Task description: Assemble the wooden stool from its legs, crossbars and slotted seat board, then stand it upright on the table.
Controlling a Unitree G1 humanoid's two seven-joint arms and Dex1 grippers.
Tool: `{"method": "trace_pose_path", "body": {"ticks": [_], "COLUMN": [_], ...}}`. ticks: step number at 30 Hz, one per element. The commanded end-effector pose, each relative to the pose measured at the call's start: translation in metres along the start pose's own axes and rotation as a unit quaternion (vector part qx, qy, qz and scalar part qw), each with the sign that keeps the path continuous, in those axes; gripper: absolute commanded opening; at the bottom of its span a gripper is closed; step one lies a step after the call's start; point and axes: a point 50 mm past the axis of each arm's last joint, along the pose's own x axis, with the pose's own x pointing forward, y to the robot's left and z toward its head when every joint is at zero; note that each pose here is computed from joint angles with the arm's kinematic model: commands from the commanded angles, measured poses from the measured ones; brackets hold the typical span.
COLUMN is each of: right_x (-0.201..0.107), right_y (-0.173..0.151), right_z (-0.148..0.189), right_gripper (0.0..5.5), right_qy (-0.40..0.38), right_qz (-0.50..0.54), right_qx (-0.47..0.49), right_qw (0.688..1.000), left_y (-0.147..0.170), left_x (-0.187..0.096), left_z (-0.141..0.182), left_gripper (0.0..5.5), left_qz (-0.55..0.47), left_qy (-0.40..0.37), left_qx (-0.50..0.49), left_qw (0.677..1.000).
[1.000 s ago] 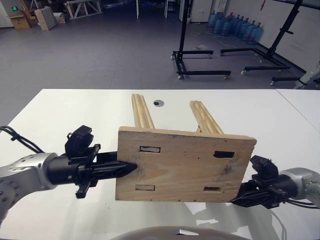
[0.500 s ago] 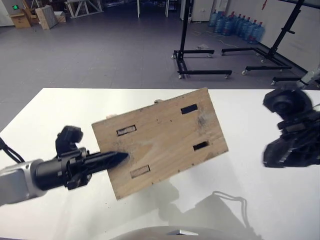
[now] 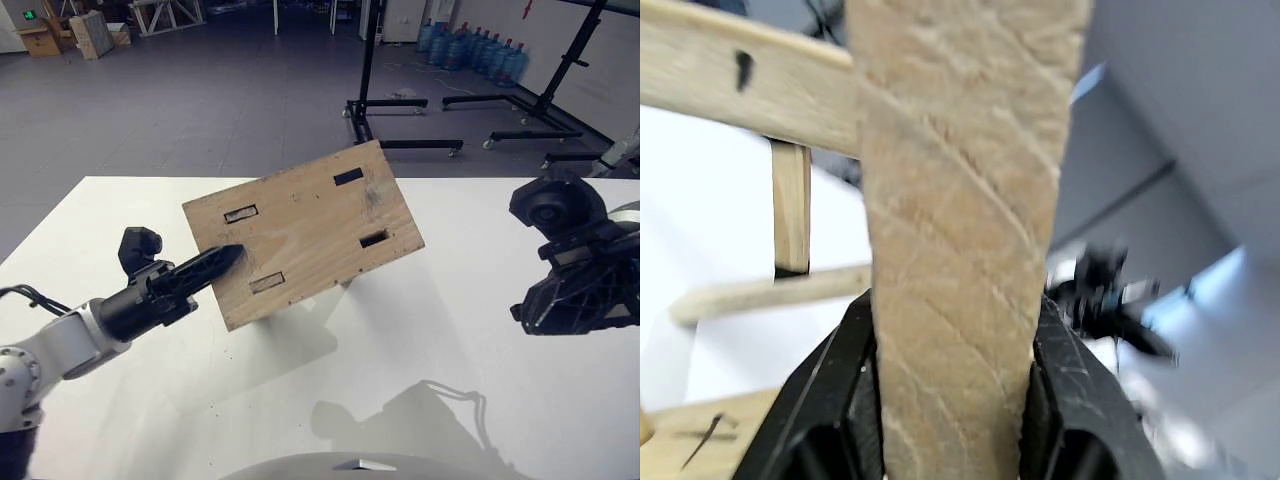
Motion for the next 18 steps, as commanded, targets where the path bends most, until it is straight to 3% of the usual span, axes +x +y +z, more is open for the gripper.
{"method": "trace_pose_path", "body": {"ticks": [1,5,18], "right_x": [-0.004,-0.009,-0.022], "right_y": [0.002,0.005,0.008], "right_z": [-0.002,-0.006,-0.009], "right_gripper": [0.02,0.02,0.0], "right_qy": [-0.017,-0.033,-0.077], "right_qz": [-0.007,-0.004,0.012], "right_qx": [-0.012,-0.01,-0.008], "right_qw": [1.0,0.999,0.997], "left_y": [0.008,0.011,0.017], "left_x": [0.014,0.022,0.038], "left_z": [-0.007,-0.008,0.008], "left_gripper": [1.42,1.42,3.37], "left_qz": [0.026,0.045,0.038], "left_qy": [-0.046,-0.057,-0.121], "left_qx": [-0.029,-0.041,-0.078], "left_qw": [0.998,0.997,0.989]}}
